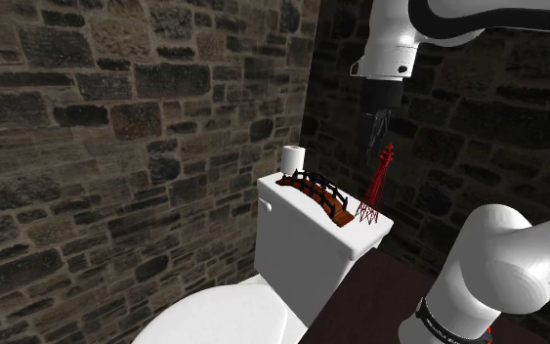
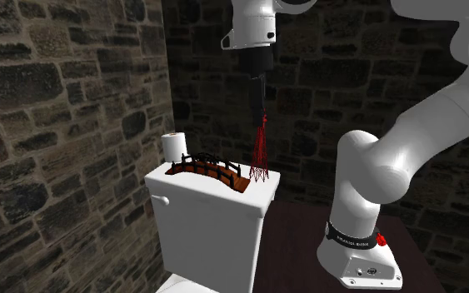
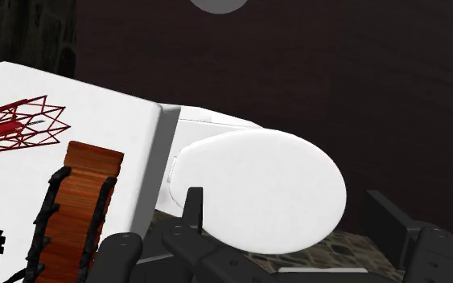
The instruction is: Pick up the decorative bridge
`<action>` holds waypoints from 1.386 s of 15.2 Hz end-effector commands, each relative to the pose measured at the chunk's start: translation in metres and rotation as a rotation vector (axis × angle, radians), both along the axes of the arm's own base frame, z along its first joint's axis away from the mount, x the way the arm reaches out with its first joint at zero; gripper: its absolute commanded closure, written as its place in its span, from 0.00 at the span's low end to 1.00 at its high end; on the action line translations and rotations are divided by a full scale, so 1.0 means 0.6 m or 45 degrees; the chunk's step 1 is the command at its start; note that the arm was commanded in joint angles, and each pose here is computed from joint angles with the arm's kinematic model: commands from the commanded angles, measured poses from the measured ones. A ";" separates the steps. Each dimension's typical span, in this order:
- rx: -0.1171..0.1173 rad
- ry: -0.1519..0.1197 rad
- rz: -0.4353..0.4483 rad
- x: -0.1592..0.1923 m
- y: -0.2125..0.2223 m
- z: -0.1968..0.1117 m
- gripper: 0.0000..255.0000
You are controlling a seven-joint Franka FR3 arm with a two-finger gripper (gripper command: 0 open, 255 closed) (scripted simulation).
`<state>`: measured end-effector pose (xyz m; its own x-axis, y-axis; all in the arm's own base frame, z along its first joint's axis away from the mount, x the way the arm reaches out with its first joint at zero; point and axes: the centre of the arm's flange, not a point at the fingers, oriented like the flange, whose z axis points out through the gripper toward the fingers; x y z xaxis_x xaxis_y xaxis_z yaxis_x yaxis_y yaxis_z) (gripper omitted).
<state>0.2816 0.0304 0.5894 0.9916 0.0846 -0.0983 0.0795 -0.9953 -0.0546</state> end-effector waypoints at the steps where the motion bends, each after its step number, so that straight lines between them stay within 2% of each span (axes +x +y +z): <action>1: 0.000 0.000 0.000 0.000 0.000 0.000 0.00; 21: -0.110 0.153 -0.208 0.317 -0.204 -0.255 0.00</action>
<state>0.4621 -0.0846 0.4449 0.9741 -0.0804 -0.2115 -0.0765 -0.9967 0.0264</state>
